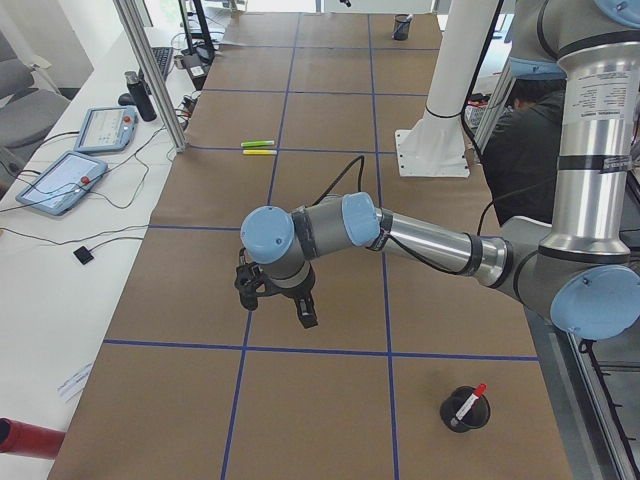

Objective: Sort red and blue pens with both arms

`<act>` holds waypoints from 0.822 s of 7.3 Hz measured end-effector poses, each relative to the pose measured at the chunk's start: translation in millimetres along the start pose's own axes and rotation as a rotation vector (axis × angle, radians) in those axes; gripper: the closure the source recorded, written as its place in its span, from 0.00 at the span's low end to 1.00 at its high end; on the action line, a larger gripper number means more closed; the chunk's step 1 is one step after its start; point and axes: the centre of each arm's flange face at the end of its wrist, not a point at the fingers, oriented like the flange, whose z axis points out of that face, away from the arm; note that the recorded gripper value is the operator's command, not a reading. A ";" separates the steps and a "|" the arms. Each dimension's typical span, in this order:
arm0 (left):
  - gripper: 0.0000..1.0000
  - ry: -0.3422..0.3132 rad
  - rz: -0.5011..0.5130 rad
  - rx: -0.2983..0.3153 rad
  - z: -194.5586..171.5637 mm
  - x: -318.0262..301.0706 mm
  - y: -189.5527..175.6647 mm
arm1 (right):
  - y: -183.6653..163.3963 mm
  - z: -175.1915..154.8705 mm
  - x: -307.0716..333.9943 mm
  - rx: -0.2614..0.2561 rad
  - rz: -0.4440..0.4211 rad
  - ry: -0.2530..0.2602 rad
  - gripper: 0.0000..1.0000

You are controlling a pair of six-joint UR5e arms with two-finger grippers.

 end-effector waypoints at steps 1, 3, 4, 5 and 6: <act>0.00 -0.044 0.029 0.028 0.0 -1.0 -3.5 | -13.0 -11.3 -7.5 0.110 -0.039 0.002 0.00; 0.00 -0.107 0.096 0.097 -0.9 -5.2 -10.0 | -27.6 -36.1 -24.5 0.291 -0.147 0.010 0.00; 0.00 -0.116 0.119 0.119 -1.3 -4.7 -12.8 | -30.4 -48.9 -38.2 0.365 -0.208 -0.022 0.00; 0.00 -0.118 0.147 0.144 -0.8 -4.6 -17.3 | -31.1 -59.3 -52.4 0.424 -0.269 -0.081 0.00; 0.00 -0.118 0.178 0.172 2.1 -7.4 -23.9 | -31.0 -67.0 -61.9 0.471 -0.318 -0.121 0.00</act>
